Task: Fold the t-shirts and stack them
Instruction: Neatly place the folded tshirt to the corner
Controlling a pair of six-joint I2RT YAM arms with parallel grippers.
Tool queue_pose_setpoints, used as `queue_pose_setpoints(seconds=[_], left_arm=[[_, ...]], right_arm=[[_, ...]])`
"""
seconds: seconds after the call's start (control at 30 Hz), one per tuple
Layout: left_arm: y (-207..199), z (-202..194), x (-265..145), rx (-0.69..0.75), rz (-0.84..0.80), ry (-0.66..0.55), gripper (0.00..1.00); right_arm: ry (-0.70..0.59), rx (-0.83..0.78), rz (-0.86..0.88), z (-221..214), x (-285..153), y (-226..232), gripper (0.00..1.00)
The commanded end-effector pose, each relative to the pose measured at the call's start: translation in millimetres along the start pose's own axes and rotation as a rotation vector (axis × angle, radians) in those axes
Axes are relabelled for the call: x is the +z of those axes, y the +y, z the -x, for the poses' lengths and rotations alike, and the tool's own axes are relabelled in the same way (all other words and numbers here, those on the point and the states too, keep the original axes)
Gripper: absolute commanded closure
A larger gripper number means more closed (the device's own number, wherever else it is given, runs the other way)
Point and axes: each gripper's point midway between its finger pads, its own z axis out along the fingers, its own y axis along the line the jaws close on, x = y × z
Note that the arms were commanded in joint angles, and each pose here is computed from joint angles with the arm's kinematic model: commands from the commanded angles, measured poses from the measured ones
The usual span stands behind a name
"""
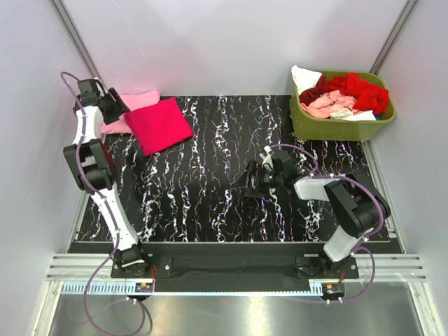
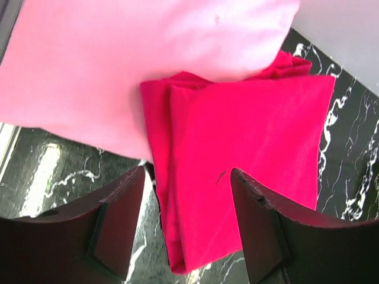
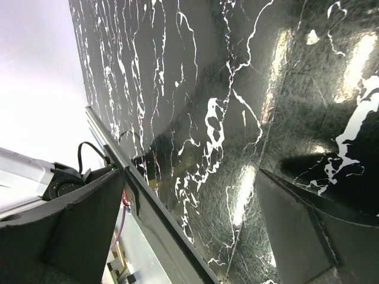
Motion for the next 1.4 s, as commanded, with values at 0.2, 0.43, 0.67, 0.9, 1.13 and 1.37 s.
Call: queue_pose_setpoints(seconds=[0.2,0.43,0.67,0.9,1.13,1.37], left_arm=[[0,14,34,-0.038,-0.103,-0.039,0.35],[6,5,52,-0.055,-0.116,-0.032,0.35],[5,4,57,-0.063,-0.133,-0.044,0.37],[4,1,59,-0.068,-0.147,-0.035,0.45],[0,-6,63,-0.082,-0.167,-0.019,0.64],[-20,2,49,-0.06,-0.204,-0.027,1.0]], right_arm=[[-0.024,-0.027,0.067,19,1,17,0.0],[-0.023,-0.02,0.071,20,2,16,0.0],[-0.013,-0.009,0.078,20,3,14,0.0],[-0.009,0.0,0.079,21,4,13,0.0],[-0.007,0.004,0.08,21,4,13,0.0],[-0.006,0.004,0.082,22,4,13,0.0]])
